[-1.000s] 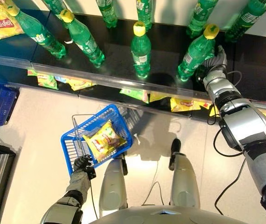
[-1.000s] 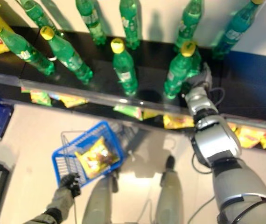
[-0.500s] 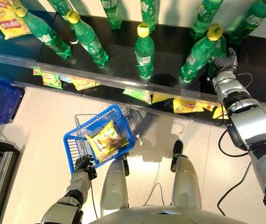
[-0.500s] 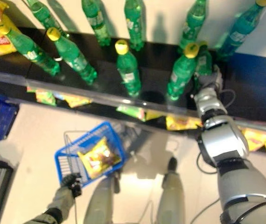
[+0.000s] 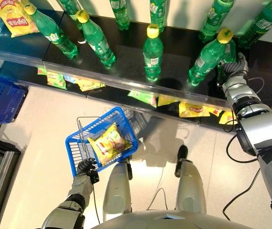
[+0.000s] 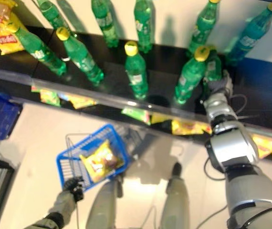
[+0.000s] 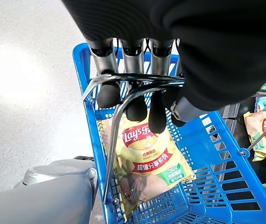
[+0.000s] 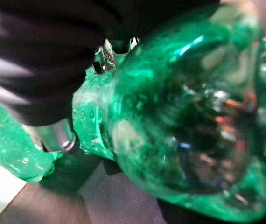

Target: Pick up the snacks into the basket

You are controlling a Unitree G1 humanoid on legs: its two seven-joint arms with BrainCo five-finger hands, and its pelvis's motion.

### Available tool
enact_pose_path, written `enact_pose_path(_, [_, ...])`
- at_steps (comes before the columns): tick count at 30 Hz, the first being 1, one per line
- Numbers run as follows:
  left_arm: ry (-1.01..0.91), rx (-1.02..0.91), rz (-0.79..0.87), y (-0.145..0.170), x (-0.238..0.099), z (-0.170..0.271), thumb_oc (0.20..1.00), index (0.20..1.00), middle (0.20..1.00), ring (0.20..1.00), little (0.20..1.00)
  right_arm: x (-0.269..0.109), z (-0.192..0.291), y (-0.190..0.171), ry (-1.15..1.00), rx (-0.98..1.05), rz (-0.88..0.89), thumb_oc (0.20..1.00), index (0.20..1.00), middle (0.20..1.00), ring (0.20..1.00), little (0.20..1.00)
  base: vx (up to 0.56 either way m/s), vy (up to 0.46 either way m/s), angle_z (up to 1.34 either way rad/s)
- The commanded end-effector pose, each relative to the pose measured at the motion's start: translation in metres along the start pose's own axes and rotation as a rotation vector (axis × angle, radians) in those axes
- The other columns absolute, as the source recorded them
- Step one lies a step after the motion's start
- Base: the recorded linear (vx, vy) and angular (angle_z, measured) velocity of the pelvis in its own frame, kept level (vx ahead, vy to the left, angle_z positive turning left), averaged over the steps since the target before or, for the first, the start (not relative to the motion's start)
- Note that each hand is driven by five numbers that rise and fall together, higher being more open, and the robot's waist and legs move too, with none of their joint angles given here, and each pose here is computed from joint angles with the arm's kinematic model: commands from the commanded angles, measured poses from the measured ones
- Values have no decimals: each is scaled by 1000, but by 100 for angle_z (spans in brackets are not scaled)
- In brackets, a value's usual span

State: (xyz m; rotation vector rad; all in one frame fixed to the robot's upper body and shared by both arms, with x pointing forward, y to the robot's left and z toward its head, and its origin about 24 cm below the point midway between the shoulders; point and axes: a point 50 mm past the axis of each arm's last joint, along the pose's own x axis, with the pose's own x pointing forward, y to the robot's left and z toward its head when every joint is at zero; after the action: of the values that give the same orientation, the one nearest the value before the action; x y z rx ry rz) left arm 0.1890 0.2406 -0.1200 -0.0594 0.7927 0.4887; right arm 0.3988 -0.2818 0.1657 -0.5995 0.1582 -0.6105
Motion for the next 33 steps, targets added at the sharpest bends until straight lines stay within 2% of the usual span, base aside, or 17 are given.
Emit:
enact_pose_path(1, [-38,28,87,30,6,13,200,200,200,200,200,-2,-47,-6,165,-104,11,200,200,200,200,200,0,0,0])
enact_pose_path(10, [-20,-22,148,43,5,10,200,200,200,200,200,4,4,-15,-30,28,-66,200,200,200,200,200,0,0,0])
enact_pose_path(18, [-31,-102,177,45,5,11,200,200,200,200,200,-11,46,-19,-295,174,-126,200,200,200,200,200,-3,-4,-7])
enact_pose_path(22, [-41,-137,189,47,4,12,200,200,200,200,200,-27,42,-27,-395,236,-169,200,200,200,200,200,8,-6,-5])
enact_pose_path(33, [-88,-136,181,48,3,19,200,200,200,200,200,-68,-11,-42,-426,264,-282,200,200,200,200,200,4,-3,-5])
